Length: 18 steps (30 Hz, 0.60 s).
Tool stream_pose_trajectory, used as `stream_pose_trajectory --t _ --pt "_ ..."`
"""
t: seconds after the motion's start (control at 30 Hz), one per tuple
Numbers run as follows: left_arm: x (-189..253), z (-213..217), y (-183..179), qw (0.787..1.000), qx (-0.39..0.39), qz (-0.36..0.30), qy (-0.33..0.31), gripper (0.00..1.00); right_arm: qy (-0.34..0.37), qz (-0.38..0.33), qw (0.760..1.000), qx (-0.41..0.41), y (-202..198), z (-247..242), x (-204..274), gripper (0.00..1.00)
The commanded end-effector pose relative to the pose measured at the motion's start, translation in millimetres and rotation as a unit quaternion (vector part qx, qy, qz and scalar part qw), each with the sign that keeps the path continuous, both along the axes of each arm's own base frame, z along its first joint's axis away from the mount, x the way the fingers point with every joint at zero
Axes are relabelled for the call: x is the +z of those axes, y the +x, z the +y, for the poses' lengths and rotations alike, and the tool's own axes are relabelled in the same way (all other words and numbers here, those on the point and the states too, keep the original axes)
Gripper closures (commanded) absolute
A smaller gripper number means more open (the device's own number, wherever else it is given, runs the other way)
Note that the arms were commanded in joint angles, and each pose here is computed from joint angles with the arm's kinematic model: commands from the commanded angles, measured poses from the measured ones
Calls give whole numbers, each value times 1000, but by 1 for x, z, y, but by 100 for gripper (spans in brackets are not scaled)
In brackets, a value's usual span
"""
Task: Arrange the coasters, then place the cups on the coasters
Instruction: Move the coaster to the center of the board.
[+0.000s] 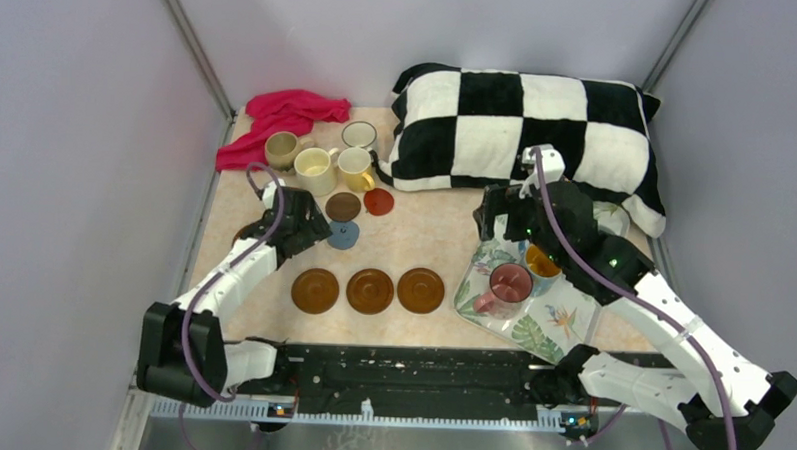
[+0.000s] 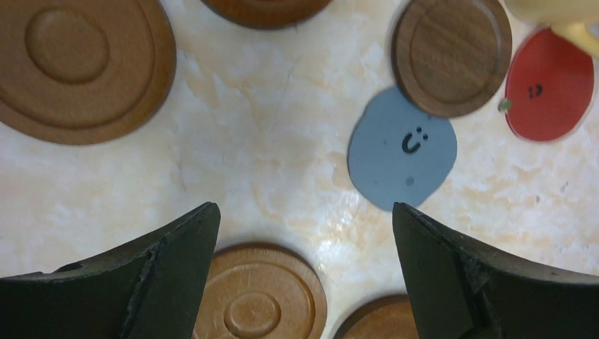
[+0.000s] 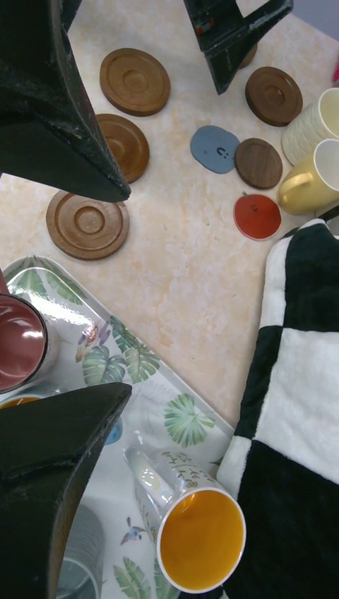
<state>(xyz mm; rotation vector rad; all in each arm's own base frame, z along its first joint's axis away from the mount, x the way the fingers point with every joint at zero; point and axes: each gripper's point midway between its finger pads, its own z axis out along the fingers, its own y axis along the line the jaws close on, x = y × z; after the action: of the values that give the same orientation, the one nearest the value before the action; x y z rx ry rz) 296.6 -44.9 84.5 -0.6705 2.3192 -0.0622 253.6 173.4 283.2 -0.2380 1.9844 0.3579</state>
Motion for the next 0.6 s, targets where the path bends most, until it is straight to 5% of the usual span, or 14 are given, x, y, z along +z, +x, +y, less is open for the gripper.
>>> stream_pose_trajectory --t 0.0,0.57 --pt "12 8 32 999 -24 -22 -5 2 25 -51 998 -4 -1 -6 30 1" --pt "-18 102 80 996 77 4 -52 2 34 -70 997 4 -13 -15 39 1"
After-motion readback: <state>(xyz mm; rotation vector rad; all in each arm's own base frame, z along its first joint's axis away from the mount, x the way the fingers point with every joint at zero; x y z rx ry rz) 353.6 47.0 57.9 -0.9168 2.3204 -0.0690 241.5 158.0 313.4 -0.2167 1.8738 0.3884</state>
